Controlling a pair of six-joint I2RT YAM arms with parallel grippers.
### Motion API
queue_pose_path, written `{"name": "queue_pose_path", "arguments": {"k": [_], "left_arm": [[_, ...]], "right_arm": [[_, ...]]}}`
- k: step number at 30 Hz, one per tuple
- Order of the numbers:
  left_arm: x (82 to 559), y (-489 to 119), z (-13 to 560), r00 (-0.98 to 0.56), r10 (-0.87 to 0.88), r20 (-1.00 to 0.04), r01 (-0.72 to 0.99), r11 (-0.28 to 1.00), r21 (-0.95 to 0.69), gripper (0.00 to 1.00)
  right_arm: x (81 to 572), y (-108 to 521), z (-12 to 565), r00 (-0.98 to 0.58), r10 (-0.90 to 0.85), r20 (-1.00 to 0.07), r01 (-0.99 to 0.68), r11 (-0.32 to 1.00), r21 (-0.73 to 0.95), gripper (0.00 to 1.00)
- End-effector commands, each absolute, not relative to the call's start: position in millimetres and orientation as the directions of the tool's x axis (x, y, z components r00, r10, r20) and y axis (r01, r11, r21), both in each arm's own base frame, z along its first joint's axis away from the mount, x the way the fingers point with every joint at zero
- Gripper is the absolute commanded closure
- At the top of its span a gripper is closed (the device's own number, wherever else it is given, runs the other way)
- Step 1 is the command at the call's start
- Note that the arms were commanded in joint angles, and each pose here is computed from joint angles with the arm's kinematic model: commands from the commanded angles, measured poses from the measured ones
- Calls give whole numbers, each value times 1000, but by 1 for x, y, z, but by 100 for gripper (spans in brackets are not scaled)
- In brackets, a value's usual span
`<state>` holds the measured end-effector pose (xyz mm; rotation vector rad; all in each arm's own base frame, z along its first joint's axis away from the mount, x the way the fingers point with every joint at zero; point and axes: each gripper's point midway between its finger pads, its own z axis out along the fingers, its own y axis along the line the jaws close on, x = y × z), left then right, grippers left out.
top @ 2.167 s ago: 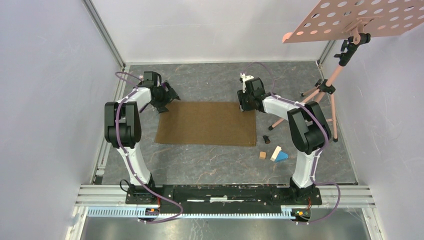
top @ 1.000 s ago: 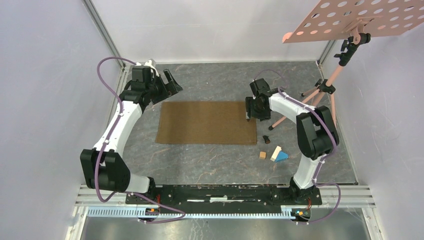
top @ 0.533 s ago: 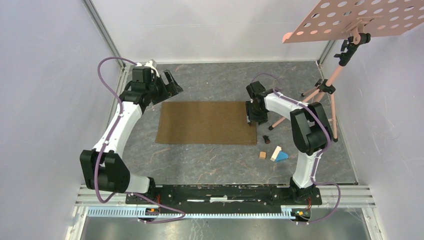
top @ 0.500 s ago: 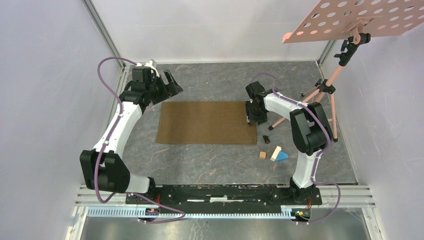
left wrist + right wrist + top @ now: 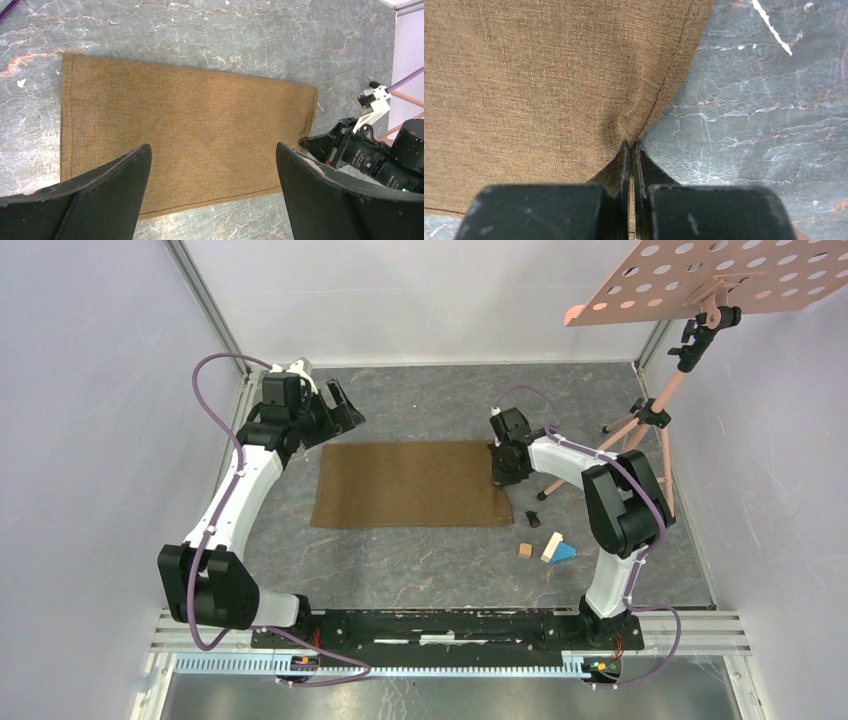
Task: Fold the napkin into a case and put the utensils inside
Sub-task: Pick up the rectangle-folded napkin from the center of the board, then fold the rectangle-folded napkin at the center of the board.
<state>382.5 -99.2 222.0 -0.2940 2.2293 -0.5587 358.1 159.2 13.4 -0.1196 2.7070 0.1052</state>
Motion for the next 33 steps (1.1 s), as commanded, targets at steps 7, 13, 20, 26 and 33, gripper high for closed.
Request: {"name": "queue_pose_path", "arguments": {"k": [7, 13, 20, 26, 33], "left_arm": [[385, -95, 231, -621, -339, -707, 18, 896, -445, 0], [386, -98, 224, -636, -344, -691, 15, 890, -456, 0], [386, -100, 219, -645, -359, -674, 4, 881, -473, 0], [385, -100, 223, -638, -363, -679, 7, 879, -477, 0], [384, -95, 231, -619, -373, -691, 0, 880, -475, 0]], "right_arm": [[360, 137, 30, -821, -329, -467, -331, 940, -82, 100], [371, 110, 57, -778, -386, -495, -304, 922, -241, 100], [390, 97, 75, -747, -417, -517, -263, 901, -346, 100], [389, 121, 85, -726, -424, -541, -296, 903, -311, 100], [365, 222, 103, -685, -410, -601, -403, 902, -156, 100]]}}
